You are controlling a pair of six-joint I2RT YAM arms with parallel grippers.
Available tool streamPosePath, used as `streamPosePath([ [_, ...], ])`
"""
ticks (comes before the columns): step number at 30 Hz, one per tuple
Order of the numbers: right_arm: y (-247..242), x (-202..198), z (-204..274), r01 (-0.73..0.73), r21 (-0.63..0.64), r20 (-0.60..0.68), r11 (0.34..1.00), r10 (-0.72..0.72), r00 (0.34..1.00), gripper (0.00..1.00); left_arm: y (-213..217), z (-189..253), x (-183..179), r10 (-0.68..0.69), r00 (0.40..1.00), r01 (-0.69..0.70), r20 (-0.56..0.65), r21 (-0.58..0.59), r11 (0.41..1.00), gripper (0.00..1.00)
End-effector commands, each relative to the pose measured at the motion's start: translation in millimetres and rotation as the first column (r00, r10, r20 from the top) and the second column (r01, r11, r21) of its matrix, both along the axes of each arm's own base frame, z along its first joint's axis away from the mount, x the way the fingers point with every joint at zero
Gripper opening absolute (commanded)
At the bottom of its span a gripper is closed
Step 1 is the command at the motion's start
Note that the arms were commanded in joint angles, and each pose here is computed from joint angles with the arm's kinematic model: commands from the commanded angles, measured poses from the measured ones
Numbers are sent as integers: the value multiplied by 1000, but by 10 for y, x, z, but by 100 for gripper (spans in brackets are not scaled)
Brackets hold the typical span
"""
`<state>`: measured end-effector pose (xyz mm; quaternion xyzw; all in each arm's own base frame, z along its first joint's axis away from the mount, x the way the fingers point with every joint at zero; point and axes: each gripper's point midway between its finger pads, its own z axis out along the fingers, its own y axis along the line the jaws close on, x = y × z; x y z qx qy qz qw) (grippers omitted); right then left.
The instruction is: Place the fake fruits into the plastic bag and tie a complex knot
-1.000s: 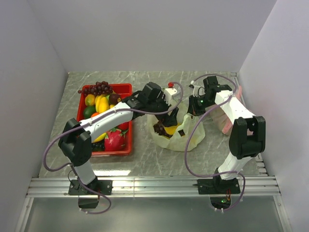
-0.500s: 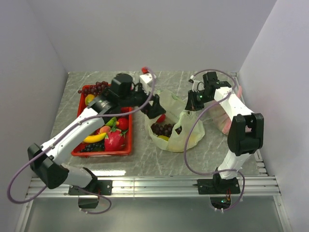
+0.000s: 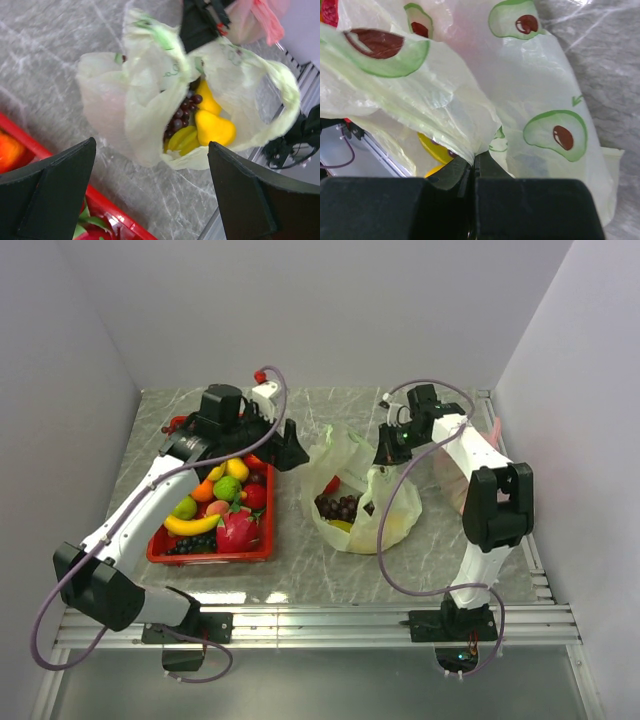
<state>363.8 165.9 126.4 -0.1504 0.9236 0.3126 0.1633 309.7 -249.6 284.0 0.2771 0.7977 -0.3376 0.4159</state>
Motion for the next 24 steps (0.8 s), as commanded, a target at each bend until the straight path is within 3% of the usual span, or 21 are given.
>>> streamPosePath([
  [1,118,116,182,-14,20,68,1000,12,998,0,165,26,79,59,997,-62,-59,-53,997,99],
  [11,-19,145,310,9,-51,133,999,-3,991,6,795,-96,511,216,954,-231,-205,-52,971,99],
  [13,-67,129,352,15,-63,138,998,-6,990,18,855,16,571,197,968,-205,-158,-37,978,99],
  [14,-107,121,359,24,-74,142,997,-13,990,28,842,38,543,166,975,-173,-150,-31,984,99],
  [15,-139,113,421,33,-77,161,996,-21,987,48,801,121,518,123,986,-129,-113,-45,991,99],
  [16,-188,109,437,43,-83,169,996,-28,985,55,753,213,447,86,995,-89,-54,-48,995,100],
  [18,-262,101,582,53,-93,217,994,-32,976,62,623,371,328,-18,998,22,62,-57,998,99],
  [21,-404,64,872,75,-94,274,993,-46,961,68,318,503,5,-202,956,202,212,20,979,99],
  [24,-519,14,1128,97,-98,341,990,-58,938,73,-65,562,-418,-418,850,401,320,120,908,99],
])
